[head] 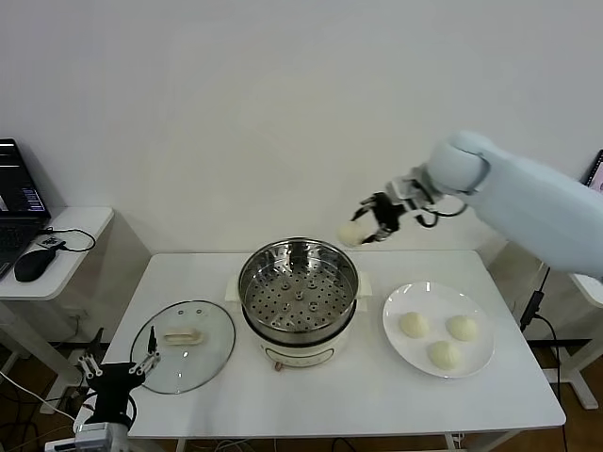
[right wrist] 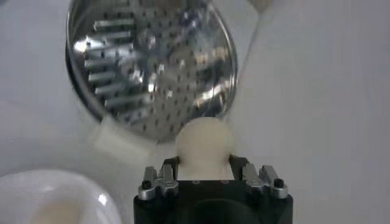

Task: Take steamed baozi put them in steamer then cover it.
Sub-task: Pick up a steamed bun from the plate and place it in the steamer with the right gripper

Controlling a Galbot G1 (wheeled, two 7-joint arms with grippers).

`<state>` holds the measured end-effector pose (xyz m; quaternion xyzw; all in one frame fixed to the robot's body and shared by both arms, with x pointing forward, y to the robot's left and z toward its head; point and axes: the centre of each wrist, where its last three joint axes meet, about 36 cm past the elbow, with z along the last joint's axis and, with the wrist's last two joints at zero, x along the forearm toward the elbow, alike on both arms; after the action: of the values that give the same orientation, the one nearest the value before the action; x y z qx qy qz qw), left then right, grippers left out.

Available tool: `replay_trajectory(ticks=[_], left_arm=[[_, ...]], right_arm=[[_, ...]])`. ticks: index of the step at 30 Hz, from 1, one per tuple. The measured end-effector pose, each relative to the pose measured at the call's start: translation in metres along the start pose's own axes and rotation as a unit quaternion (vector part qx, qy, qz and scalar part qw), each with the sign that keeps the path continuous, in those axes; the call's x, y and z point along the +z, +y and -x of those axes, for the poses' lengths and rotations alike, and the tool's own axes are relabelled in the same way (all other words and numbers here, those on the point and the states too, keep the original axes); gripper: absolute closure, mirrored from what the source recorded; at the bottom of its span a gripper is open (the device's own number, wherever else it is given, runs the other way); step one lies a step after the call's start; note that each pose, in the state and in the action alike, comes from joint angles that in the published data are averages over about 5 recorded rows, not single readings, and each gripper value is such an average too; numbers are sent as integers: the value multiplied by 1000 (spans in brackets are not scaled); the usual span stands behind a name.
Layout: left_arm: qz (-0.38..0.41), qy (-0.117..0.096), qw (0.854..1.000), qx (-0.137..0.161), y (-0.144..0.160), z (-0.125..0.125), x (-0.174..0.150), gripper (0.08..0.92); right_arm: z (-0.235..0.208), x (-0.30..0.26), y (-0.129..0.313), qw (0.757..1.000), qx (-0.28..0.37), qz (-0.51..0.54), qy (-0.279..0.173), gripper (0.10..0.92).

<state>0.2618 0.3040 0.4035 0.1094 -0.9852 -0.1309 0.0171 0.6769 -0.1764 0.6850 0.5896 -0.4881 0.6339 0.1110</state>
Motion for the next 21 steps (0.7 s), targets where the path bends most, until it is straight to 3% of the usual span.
replay_trajectory(ticks=[21], left_arm=[[-5,3,1000,-12,3,2,4,177]], right_arm=[[108,-32,-30,976,-58,-209,24,471]])
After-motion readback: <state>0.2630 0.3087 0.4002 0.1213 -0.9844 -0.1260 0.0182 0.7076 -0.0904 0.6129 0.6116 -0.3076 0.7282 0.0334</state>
